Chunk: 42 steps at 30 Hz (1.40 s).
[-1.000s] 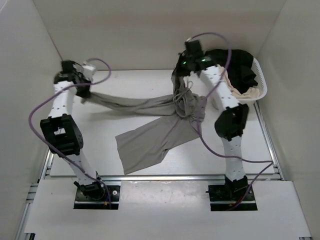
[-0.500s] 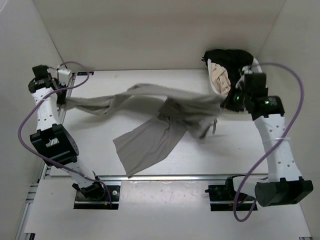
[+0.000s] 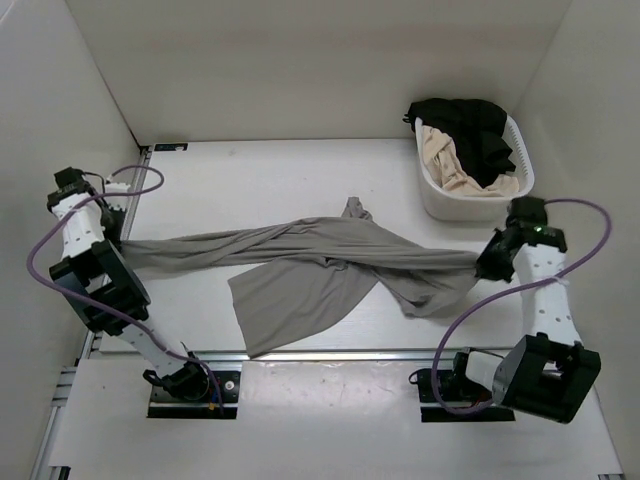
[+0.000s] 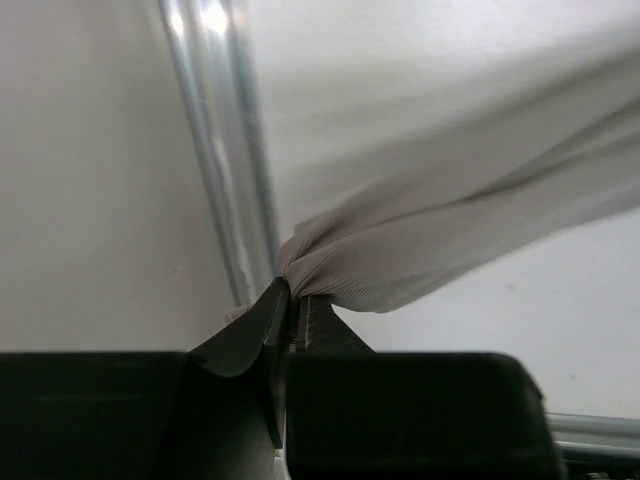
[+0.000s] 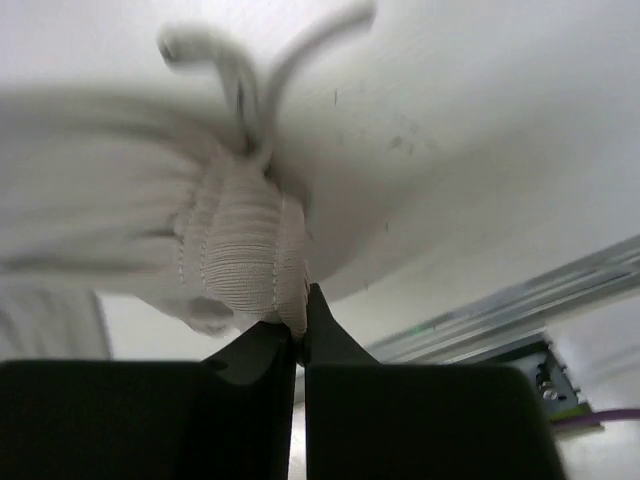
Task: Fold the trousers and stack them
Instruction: Flatten the trousers out
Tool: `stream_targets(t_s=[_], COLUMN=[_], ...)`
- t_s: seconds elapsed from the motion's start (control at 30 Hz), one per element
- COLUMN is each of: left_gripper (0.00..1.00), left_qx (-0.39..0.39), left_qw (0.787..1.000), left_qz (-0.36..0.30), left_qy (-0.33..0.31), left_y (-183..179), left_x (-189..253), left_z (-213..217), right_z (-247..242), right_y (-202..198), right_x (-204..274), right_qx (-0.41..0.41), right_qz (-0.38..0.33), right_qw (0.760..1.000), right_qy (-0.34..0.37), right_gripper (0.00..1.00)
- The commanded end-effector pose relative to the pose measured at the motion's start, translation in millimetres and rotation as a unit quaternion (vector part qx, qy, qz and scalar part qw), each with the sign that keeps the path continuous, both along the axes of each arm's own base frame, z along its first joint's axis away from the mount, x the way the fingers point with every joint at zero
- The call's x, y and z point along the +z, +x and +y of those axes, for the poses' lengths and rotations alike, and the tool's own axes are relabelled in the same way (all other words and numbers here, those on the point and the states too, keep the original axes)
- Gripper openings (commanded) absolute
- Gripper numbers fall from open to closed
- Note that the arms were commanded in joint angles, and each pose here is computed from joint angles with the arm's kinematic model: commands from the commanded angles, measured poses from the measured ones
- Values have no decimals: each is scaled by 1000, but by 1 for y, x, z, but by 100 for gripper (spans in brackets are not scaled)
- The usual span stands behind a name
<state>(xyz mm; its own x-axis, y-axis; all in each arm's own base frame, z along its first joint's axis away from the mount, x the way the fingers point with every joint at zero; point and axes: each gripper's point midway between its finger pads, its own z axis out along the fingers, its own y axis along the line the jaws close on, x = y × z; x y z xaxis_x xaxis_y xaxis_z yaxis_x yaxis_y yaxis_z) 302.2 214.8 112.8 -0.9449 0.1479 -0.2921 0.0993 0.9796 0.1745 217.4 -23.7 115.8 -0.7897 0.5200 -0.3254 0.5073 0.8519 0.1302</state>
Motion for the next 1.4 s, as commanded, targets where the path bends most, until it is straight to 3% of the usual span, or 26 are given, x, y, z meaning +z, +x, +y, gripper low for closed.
stream_targets(t_s=[0.0,0.07,0.1,0.17,0.3,0.53,0.73,0.8,0.83,0.87,0.9,0.93,0.97,1.03,1.1,1.23,1.37], left_gripper=[14,14,14,14,14,14,14,14,22,33,44,63,69,76,80,80,81], left_qx=[-2,-4,-5,3,7,-7,-20,-24,-30,-30,-37,-42,-43,-51,-55,-96,-198], left_qw=[997,994,995,993,993,1000,995,991,991,990,992,992,993,994,994,991,980], left_qz=[-54,-91,-82,-101,-103,-14,63,95,100,105,97,93,86,68,52,50,30], left_qy=[47,65,58,65,54,-17,-71,-87,-83,-87,-79,-74,-75,-73,-82,-76,5], left_y=[27,47,50,61,59,11,-39,-58,-63,-66,-65,-65,-63,-58,-51,-42,-42], left_x=[45,81,80,100,106,36,-29,-50,-50,-55,-49,-46,-43,-36,-32,-30,-30], left_z=[31,41,43,54,58,24,-12,-23,-24,-26,-25,-24,-26,-26,-29,-53,-71], right_z=[-32,-32,-31,-20,-13,-32,-52,-48,-47,-46,-49,-51,-52,-49,-47,-53,-53], right_y=[55,73,88,102,100,22,-48,-58,-58,-60,-60,-55,-53,-48,-41,-53,-61], right_x=[82,111,150,176,197,74,-18,-40,-42,-44,-44,-40,-39,-37,-33,-21,-12], right_qx=[-23,-10,-2,17,25,-77,-232,-242,-246,-253,-258,-258,-258,-255,-251,-304,-353], right_qz=[-134,-150,-198,-234,-263,-117,-12,13,19,29,41,37,39,34,22,38,28], right_qw=[990,988,980,972,964,990,972,970,969,967,965,965,965,966,968,952,935], right_qy=[-26,-19,-21,7,16,-34,-38,-26,-24,-20,-22,-23,-22,-11,1,-19,-21], right_gripper=[0,0,0,0,0,0,0,0,0,5,18,29,57,78,84,88,89])
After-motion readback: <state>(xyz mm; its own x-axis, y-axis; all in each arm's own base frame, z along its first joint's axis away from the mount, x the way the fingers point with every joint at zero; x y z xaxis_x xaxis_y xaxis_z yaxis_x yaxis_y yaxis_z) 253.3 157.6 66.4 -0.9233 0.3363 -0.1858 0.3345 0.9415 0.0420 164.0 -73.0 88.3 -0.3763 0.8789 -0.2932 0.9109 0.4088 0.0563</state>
